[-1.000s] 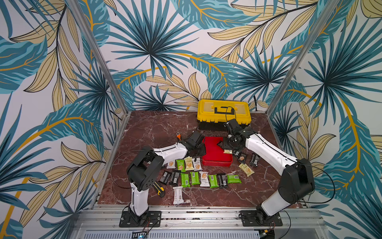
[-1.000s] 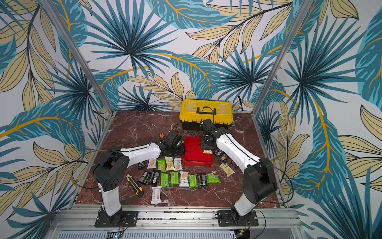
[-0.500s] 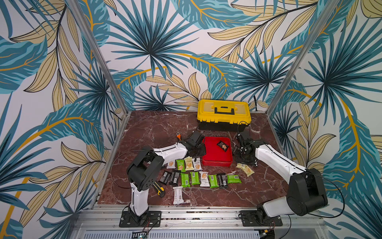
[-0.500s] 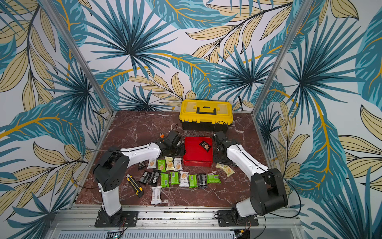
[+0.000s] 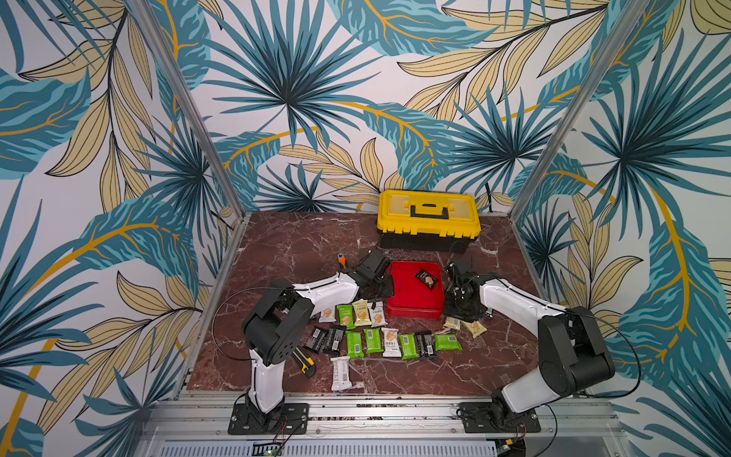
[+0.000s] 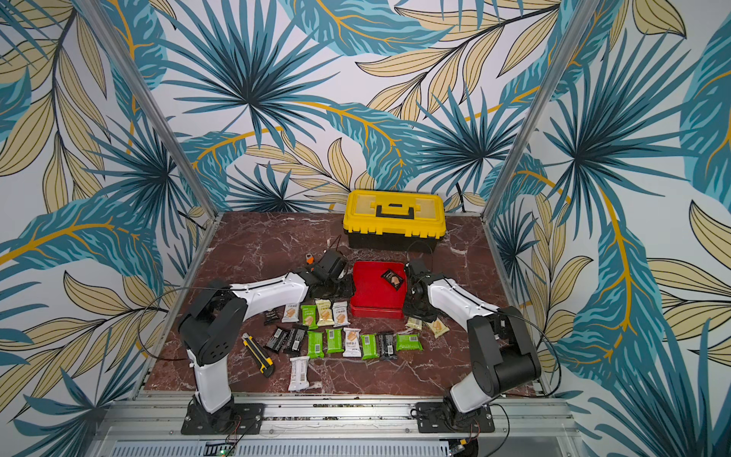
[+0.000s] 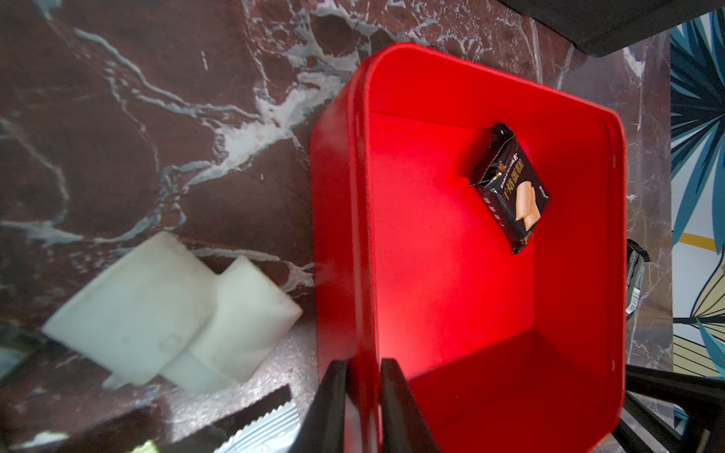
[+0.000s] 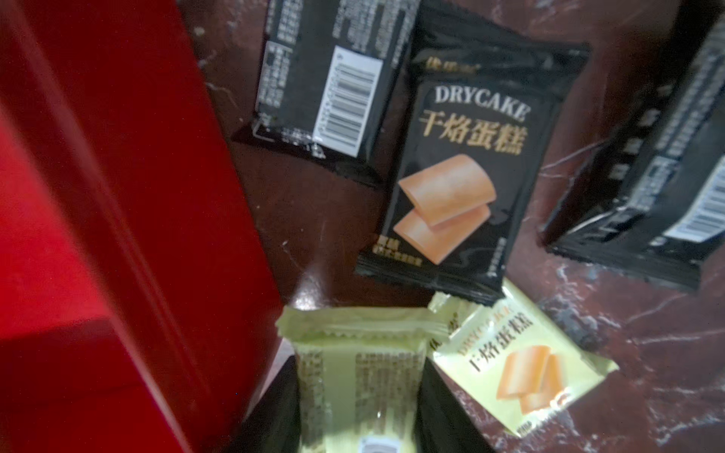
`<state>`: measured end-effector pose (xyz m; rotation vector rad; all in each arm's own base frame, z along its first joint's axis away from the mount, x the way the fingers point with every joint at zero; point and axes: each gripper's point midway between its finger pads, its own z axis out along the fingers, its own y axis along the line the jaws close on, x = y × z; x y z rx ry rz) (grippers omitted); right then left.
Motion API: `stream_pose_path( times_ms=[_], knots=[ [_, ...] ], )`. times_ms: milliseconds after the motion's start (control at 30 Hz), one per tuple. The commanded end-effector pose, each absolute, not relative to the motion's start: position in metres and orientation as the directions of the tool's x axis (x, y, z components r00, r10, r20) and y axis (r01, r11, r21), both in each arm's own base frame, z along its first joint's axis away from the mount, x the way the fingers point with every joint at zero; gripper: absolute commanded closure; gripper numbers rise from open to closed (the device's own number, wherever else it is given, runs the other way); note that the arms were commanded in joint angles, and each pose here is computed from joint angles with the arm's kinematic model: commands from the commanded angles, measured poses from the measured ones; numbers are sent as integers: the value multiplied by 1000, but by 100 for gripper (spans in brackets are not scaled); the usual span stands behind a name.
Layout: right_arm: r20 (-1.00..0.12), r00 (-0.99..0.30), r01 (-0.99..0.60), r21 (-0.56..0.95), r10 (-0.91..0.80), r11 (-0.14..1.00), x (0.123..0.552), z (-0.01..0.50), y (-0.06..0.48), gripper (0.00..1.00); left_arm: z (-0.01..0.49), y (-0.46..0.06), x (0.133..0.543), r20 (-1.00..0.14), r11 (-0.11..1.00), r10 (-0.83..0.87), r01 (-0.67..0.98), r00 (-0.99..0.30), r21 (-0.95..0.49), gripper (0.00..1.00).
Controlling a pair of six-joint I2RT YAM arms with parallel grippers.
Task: Take the cookies out of the storage box
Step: Place the cookie at the center of the board, then pick up the cookie from the storage box.
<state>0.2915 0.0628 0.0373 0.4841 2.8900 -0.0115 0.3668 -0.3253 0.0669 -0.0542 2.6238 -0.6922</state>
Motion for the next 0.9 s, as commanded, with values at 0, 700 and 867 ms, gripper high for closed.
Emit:
stream_pose_path(
  times_ms=[0, 700, 867],
  knots=[
    [-194, -920, 342, 28, 341, 939, 288, 28, 62, 48, 82, -330, 369, -414, 868, -127, 101, -901, -487, 80],
    [-374, -906, -190, -57, -198, 980, 362, 112, 107, 38, 86, -328, 370, -434, 865, -126, 115, -892, -488, 72],
    [-358, -896, -249, -81, -261, 965, 389, 99, 120, 37, 96, -328, 371, -459, 858, -139, 125, -877, -498, 61]
  ],
)
